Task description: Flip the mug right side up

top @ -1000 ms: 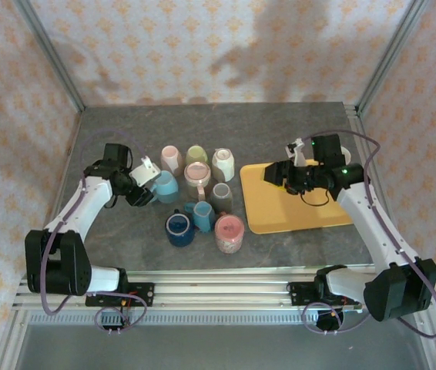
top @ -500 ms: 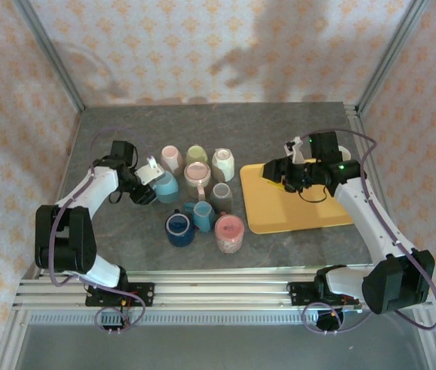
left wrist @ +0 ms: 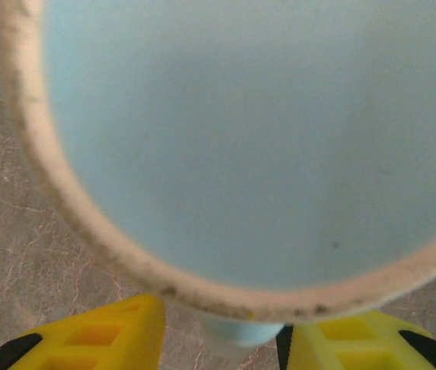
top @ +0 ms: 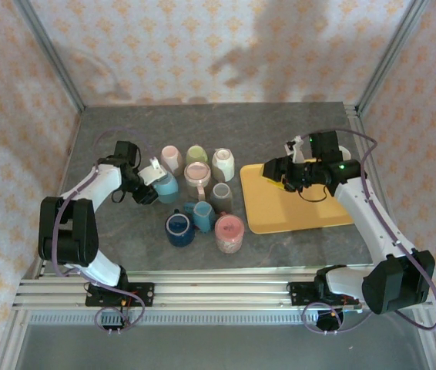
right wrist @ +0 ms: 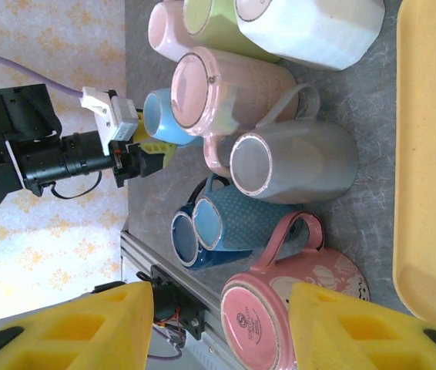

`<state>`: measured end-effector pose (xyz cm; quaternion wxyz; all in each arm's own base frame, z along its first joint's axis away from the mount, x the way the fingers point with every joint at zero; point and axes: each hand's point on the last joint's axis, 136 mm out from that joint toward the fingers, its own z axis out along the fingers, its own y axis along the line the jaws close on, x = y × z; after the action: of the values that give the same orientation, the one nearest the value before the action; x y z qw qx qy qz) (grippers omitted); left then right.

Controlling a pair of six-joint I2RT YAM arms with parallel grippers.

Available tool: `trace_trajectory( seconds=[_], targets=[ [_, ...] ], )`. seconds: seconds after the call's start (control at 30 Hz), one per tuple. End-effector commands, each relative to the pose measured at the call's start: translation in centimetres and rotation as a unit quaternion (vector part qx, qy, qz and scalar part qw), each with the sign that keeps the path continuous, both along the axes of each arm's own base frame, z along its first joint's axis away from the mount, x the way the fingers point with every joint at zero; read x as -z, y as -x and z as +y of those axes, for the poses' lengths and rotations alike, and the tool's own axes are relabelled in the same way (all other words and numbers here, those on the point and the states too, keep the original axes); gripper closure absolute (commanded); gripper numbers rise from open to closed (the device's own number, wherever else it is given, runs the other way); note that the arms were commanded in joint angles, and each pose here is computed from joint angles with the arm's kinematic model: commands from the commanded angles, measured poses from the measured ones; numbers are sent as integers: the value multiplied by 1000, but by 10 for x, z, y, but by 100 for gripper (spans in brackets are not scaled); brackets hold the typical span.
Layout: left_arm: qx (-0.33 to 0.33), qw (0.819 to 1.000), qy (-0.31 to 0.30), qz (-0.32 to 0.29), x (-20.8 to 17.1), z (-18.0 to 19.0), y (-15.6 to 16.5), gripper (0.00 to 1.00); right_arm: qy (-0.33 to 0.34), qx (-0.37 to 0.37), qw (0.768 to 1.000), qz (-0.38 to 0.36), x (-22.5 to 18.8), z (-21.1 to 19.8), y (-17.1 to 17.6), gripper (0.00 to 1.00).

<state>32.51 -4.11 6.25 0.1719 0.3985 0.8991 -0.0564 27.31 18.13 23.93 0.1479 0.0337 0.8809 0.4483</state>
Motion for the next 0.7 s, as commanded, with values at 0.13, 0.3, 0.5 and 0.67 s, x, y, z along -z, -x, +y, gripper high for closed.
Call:
trace_trajectory(
  seconds=[0.13, 0.3, 0.5, 0.67],
  targets=[
    [31, 1000, -3, -3, 0, -10, -7, 60, -8, 0, 999, -39, -25, 3, -7, 51],
    [38, 999, -8, 5, 2, -10, -6, 73, -8, -1, 999, -41, -28, 2, -6, 51],
    [42, 999, 1, 2, -1, -14, -7, 89, -4, -2, 999, -45, -29, 1, -6, 51],
    [40, 999, 6, -3, -7, -16, -4, 98, -1, -2, 999, -50, -31, 1, -5, 51]
  ],
)
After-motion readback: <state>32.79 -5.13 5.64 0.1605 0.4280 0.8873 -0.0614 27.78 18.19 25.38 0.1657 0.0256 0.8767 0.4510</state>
